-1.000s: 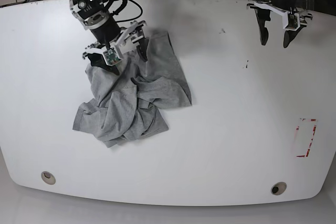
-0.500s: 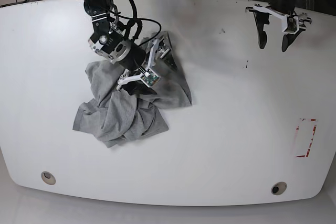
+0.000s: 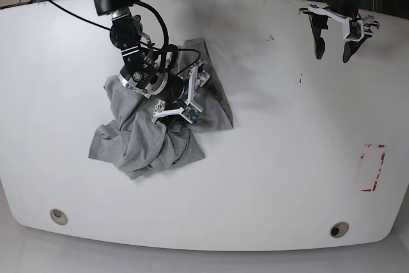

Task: Layout the t-shirt on the table in an organized manner, then fold the t-shirt properly
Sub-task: 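Lower the right gripper onto the crumpled grey t-shirt and pinch fabric, then lift the grasped shirt with the right gripper, pulling it away from the robot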

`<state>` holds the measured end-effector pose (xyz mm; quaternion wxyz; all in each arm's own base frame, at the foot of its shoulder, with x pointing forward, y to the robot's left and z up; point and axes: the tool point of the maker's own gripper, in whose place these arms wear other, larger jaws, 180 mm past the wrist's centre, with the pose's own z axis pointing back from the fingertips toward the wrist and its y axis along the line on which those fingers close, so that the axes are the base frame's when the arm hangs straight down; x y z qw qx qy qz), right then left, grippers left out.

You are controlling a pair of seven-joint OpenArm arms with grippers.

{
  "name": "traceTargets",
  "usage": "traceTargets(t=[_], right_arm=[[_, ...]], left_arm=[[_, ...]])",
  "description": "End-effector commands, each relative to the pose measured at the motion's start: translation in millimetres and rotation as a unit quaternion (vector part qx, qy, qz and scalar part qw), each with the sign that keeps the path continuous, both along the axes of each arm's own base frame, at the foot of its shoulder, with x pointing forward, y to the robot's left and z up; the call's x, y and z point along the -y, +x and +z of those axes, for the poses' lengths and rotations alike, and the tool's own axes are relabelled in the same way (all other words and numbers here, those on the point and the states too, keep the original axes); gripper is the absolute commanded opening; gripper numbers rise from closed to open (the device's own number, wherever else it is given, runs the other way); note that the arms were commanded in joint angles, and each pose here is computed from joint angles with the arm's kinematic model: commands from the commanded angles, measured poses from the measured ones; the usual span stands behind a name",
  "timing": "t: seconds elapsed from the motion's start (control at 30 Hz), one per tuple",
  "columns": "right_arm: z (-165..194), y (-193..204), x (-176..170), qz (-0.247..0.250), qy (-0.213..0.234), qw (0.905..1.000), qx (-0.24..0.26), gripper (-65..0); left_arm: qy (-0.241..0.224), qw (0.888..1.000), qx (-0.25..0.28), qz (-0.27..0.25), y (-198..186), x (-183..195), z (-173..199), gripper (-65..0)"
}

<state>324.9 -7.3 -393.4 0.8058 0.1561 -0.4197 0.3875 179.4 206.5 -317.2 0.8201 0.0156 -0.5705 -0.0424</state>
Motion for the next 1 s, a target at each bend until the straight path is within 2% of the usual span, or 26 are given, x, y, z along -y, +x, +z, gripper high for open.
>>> traceTargets(t=[0.0, 0.07, 0.13, 0.33, 0.37, 0.47, 0.5, 0.7, 0.87, 0.97], right_arm=[[10.0, 12.8, -1.6, -0.001, 0.016, 0.9997, 0.017, -15.7], [9.2, 13.8, -2.4, -0.003, 0.024, 0.9995, 0.019, -17.1], [6.4, 13.8, -2.5, -0.004, 0.032, 0.9993, 0.018, -21.9], [-6.6, 12.8, 0.5, -0.009, 0.04, 0.9991, 0.006, -46.0], [-6.2, 13.9, 1.2, -0.009, 0.039, 0.9992, 0.007, -51.8], [-4.8, 14.5, 1.4, -0.01, 0.039, 0.9991, 0.008, -63.3], [-3.3, 14.5, 0.9, -0.009, 0.04, 0.9991, 0.011, -65.0], [30.1, 20.1, 6.2, -0.018, 0.045, 0.9974, 0.054, -64.7], [75.1, 29.7, 16.6, -0.031, 0.029, 0.9935, 0.105, -64.5], [105.1, 35.2, 14.4, -0.026, 0.027, 0.989, 0.143, -64.5]], left_arm=[[0.003, 1.0, 0.018, -0.003, 0.8, 0.0, 9.4, -28.2], [0.003, 1.0, 0.018, -0.003, 0.8, 0.0, 9.4, -28.2], [0.003, 1.0, 0.018, -0.003, 0.8, 0.0, 9.4, -28.2], [0.004, 1.0, 0.017, -0.004, 0.9, -0.3, 9.3, -28.2], [0.004, 1.0, 0.018, -0.005, 1.4, -0.4, 9.6, -28.2], [0.005, 1.0, 0.018, -0.005, 2.0, -1.0, 10.2, -28.2], [0.005, 1.0, 0.018, -0.005, 2.0, -1.0, 10.2, -28.2], [0.006, 1.0, 0.019, -0.006, 3.1, -1.0, 9.8, -28.2], [-0.001, 1.0, 0.027, -0.012, 11.2, 5.1, 11.3, -28.2], [-0.004, 1.0, 0.013, -0.021, 17.5, 12.0, 6.0, -28.1]])
